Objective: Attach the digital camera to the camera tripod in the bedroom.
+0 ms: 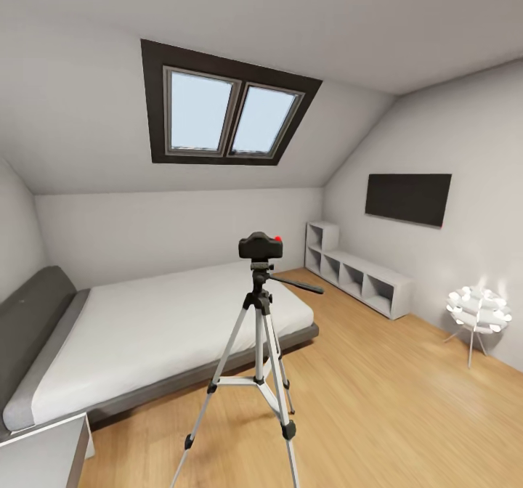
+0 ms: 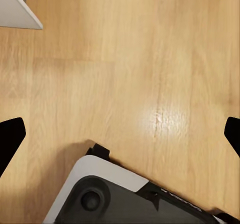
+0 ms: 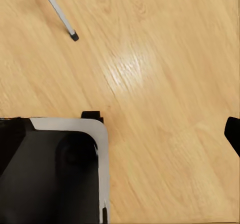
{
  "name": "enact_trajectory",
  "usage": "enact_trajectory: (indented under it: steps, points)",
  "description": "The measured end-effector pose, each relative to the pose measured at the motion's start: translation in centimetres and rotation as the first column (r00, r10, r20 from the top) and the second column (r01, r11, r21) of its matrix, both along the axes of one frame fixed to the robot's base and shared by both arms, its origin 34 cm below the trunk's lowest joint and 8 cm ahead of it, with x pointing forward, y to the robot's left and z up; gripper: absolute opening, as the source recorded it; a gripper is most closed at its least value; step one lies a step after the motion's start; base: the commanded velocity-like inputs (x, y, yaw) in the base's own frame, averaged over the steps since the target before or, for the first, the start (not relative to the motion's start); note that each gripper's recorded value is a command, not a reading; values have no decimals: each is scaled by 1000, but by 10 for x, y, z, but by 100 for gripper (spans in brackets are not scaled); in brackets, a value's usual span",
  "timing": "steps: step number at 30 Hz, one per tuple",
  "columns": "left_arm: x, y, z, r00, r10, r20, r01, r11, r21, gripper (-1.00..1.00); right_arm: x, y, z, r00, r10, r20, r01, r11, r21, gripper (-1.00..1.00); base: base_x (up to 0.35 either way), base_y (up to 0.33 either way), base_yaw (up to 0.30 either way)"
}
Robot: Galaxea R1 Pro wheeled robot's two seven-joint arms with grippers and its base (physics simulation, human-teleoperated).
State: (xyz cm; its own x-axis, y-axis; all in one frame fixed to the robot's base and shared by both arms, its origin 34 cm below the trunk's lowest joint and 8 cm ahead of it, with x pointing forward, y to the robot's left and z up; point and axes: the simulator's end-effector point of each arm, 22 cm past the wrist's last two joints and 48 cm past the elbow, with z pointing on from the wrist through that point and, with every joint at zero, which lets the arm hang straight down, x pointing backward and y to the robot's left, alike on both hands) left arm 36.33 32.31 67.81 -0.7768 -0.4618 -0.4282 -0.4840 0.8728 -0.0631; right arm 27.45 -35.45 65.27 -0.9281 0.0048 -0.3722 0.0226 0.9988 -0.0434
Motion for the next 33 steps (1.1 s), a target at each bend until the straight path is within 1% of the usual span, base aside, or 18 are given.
enact_trajectory:
  steps: [3, 4, 6, 10, 15, 16, 17, 18, 19, 25, 30, 33]
  points:
    - [-5, -3, -2, 1000, -3, -9, 3, 1000, -2, 100, -3, -3, 0, 999, -47, 8, 47, 999, 5, 100, 0, 0, 0]
    - [-14, -3, -6, 1000, -7, -22, 7, 1000, -1, 100, -4, -5, 0, 998, -66, 11, 66, 998, 7, 100, 0, 0, 0]
    - [-26, -4, -11, 999, -22, -41, 22, 1000, 4, 100, -5, -6, 0, 997, -82, 12, 81, 997, 8, 100, 0, 0, 0]
    - [-37, -6, -15, 996, -60, -59, 61, 998, 16, 100, -5, -6, 0, 996, -89, 13, 89, 996, 10, 100, 0, 0, 0]
    - [-44, -11, -18, 987, -139, -75, 142, 989, 37, 100, -6, -6, -1, 996, -85, 11, 85, 996, 9, 100, 0, 0, 0]
    - [-45, -13, -18, 982, -170, -80, 174, 984, 45, 100, -6, -6, -1, 997, -75, 10, 75, 997, 6, 100, 0, 0, 0]
    - [-45, -14, -18, 980, -183, -82, 188, 981, 48, 100, -6, -7, -1, 998, -68, 9, 68, 998, 4, 100, 0, 0, 0]
    - [-46, -16, -19, 974, -209, -85, 214, 975, 55, 100, -7, -6, -1, 999, -40, 5, 40, 999, -2, 100, 0, 0, 0]
    - [-46, -16, -19, 972, -219, -86, 224, 973, 58, 100, -7, -4, -1, 1000, -17, 2, 17, 1000, -5, 100, 0, 0, 0]
    - [-46, -17, -19, 969, -232, -87, 237, 969, 63, 100, -9, 1, -2, 998, 61, -11, -61, 998, -16, 100, 0, 0, 0]
    - [-46, -17, -19, 968, -234, -87, 240, 969, 65, 100, -9, 3, -3, 996, 87, -16, -88, 996, -20, 100, 0, 0, 0]
    - [-46, -17, -19, 967, -237, -88, 243, 968, 67, 100, -10, 3, -3, 996, 92, -17, -92, 996, -20, 100, 0, 0, 0]
